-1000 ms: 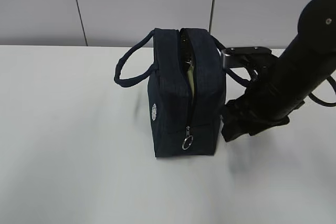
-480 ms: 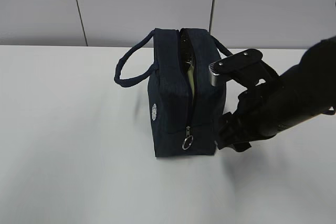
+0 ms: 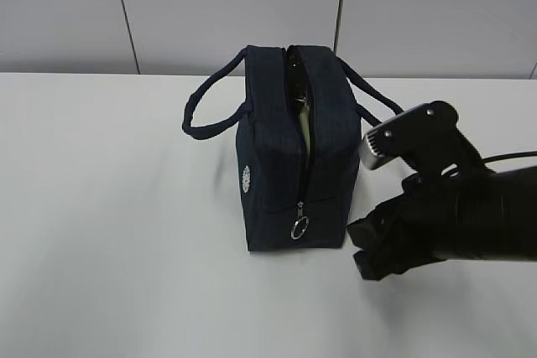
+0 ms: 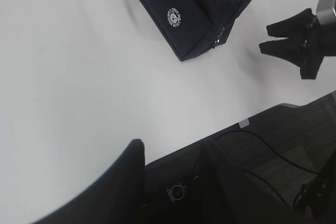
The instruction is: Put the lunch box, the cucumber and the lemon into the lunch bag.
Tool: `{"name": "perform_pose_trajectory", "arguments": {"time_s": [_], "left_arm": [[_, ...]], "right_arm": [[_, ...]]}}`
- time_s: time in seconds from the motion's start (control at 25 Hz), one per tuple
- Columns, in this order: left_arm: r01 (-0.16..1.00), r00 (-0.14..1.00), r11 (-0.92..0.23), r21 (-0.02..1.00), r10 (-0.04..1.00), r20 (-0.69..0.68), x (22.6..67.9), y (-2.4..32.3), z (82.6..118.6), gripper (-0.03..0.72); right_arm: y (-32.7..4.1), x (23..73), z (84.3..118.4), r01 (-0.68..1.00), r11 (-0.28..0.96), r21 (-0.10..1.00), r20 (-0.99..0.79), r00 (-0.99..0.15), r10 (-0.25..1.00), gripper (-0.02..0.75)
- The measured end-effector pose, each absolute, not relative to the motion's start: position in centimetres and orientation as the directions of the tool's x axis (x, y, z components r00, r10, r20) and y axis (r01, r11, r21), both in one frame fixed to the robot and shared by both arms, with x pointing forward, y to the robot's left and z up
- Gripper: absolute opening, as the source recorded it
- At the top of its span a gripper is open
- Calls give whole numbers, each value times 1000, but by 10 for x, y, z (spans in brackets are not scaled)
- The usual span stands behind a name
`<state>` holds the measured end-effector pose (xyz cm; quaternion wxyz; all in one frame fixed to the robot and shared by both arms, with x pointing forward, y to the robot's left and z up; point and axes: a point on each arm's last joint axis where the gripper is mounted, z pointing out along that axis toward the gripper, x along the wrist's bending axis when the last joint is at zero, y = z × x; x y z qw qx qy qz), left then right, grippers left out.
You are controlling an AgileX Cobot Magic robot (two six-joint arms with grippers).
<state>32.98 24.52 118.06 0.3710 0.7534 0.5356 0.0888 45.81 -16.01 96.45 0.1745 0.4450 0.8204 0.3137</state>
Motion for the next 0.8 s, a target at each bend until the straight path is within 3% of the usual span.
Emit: {"name": "perform_pose_trajectory", "arguments": {"time_s": [0.2,0.8], "left_arm": [[741,411,-150,654,872,-266,330,245,1181,237],[742,413,-148,653,869,-273,329,244,1181,237]], "right_arm": [[-148,434,950,522,438,732,-21,-625,781,349],[-135,449,919,480,391,786,-17,-615,789,348]]}}
